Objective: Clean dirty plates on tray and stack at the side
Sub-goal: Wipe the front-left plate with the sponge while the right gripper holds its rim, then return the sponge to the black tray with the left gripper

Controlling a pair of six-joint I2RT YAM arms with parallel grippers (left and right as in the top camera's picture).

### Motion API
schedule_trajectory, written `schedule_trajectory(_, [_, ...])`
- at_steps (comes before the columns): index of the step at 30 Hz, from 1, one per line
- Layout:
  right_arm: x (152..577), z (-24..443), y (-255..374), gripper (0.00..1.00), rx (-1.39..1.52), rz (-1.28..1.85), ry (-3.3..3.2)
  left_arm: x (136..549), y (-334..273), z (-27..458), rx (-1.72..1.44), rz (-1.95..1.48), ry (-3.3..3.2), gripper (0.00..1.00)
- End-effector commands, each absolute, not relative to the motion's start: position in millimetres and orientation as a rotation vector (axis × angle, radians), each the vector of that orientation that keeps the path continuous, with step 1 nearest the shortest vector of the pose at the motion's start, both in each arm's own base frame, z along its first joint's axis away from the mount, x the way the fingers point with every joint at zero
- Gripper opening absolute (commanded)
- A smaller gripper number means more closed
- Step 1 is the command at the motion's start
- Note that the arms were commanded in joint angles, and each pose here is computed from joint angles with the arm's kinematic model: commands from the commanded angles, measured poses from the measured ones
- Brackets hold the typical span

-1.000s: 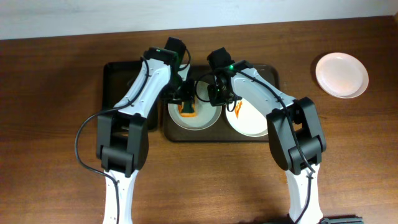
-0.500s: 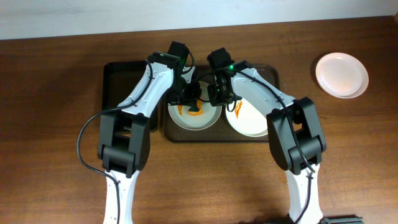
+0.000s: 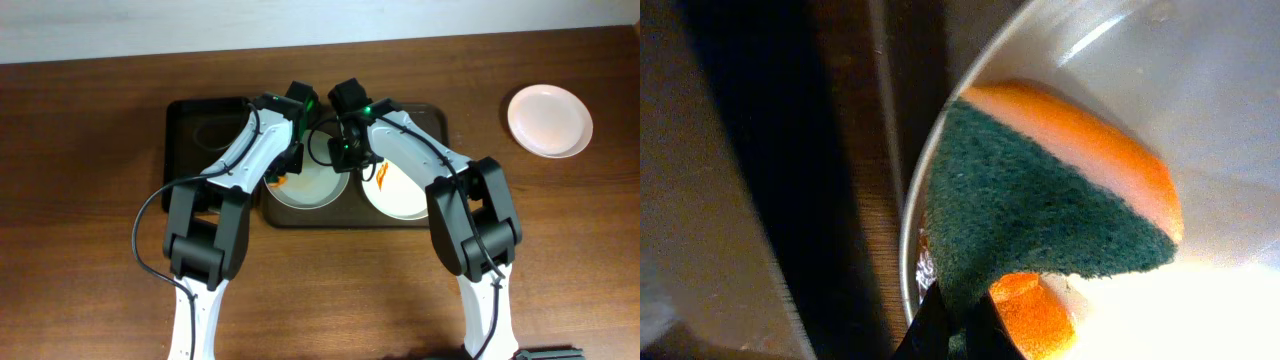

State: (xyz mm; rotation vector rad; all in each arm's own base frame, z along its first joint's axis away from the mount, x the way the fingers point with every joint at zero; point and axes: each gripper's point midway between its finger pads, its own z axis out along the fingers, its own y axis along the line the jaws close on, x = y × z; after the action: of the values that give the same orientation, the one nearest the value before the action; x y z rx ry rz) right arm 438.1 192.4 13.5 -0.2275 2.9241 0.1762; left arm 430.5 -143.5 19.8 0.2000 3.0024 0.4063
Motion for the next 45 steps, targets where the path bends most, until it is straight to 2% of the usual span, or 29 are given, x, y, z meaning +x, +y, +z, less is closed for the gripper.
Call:
schedule_trajectory(1, [437, 12, 175, 0.04, -0.210, 0.077, 2.930, 479, -122, 63, 0.098, 0.545, 2.817, 0.00])
schedule_trajectory(4, [437, 12, 175, 0.04, -0.211, 0.077, 2.930, 494, -164, 91, 0.094, 0.207, 2.809, 0.00])
schedule_trajectory(8, [437, 12, 175, 0.04, -0.210, 0.078, 2.931, 471, -205, 83, 0.149, -0.149, 2.932, 0.00])
schedule_trajectory(11, [436, 11, 175, 0.04, -0.211, 0.076, 2.934, 456, -201, 67, 0.153, -0.139, 3.005, 0.00])
schedule_trajectory(16, [436, 11, 175, 0.04, -0.211, 0.076, 2.934, 412, -198, 2, 0.119, -0.171, 3.179, 0.00])
schedule_trajectory(18, [436, 11, 175, 0.04, -0.211, 0.076, 2.934, 414, -168, -3, 0.113, 0.071, 3.162, 0.00])
schedule_trajectory(20, [437, 12, 175, 0.04, -0.211, 0.077, 2.933, 421, -145, 9, 0.116, 0.284, 3.114, 0.00])
schedule_trajectory(23, [437, 12, 175, 0.04, -0.211, 0.077, 2.930, 451, -116, 62, 0.104, 0.569, 2.945, 0.00])
schedule_trajectory(28, [437, 12, 175, 0.04, -0.211, 0.077, 2.931, 487, -116, 138, -0.085, 0.431, 2.782, 0.00])
schedule_trajectory(32, [437, 12, 175, 0.04, -0.211, 0.077, 2.931, 489, -78, 121, -0.302, 0.063, 2.933, 0.00])
schedule_trajectory(35, [437, 12, 175, 0.04, -0.211, 0.077, 2.931, 485, -47, 78, -0.490, -0.290, 3.042, 0.00])
schedule_trajectory(37, [436, 11, 175, 0.04, -0.211, 0.076, 2.935, 478, -65, 50, -0.347, -0.670, 3.086, 0.00])
schedule_trajectory(41, [436, 11, 175, 0.04, -0.211, 0.076, 2.935, 477, -70, 41, -0.211, -0.751, 3.081, 0.00])
schedule_trajectory(42, [435, 11, 174, 0.04, -0.212, 0.074, 2.939, 475, -69, 32, -0.219, -0.738, 3.101, 0.12])
schedule_trajectory(43, [434, 11, 174, 0.04, -0.212, 0.072, 2.942, 474, -58, 22, -0.224, -0.634, 3.134, 0.71])
schedule_trajectory(45, [435, 11, 174, 0.04, -0.212, 0.072, 2.941, 472, -42, 16, -0.233, -0.503, 3.158, 0.87])
